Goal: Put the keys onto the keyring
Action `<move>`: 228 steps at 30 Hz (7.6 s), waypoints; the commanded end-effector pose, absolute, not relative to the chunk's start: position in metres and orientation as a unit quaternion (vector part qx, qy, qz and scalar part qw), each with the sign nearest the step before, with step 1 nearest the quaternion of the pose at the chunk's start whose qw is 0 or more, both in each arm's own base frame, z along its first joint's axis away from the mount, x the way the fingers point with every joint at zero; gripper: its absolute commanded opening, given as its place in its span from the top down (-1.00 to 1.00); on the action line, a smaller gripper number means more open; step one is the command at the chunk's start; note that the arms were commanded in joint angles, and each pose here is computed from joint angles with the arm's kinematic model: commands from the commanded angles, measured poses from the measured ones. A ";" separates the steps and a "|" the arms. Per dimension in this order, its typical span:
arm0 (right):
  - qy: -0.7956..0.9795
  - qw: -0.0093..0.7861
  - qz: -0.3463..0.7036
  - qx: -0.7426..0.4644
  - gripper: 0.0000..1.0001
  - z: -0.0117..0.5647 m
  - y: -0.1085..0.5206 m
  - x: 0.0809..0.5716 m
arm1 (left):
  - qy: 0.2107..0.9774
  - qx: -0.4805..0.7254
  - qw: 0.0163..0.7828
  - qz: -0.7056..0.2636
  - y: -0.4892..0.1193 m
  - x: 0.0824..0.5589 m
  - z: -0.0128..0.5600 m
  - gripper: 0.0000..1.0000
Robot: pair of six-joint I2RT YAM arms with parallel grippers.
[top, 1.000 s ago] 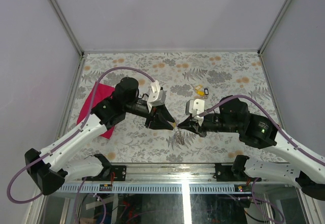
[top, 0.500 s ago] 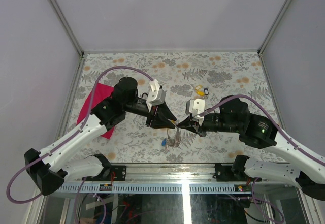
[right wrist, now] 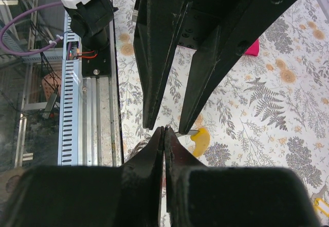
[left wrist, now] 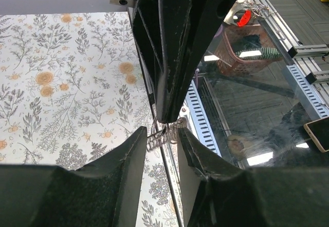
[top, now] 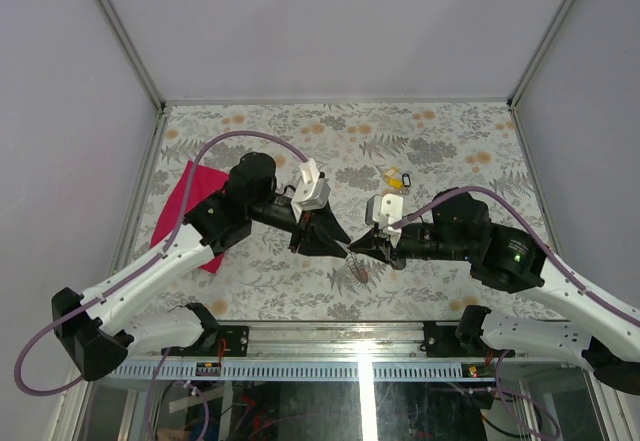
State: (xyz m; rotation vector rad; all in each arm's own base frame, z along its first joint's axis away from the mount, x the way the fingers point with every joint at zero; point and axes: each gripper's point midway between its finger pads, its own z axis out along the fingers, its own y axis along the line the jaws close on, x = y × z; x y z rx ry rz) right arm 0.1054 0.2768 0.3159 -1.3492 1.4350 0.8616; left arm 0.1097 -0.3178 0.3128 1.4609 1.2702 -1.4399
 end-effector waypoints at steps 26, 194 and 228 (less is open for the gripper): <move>0.555 0.554 0.351 -0.511 0.50 0.352 0.261 0.109 | 0.477 0.575 0.364 -0.557 -0.323 0.108 0.320 1.00; 0.355 0.671 0.532 -0.375 0.99 0.407 0.276 0.081 | 0.401 0.501 0.483 -0.596 -0.307 0.091 0.395 0.99; 0.482 0.570 0.437 -0.503 0.11 0.330 0.270 0.081 | 0.587 0.626 0.352 -0.373 -0.307 0.093 0.326 1.00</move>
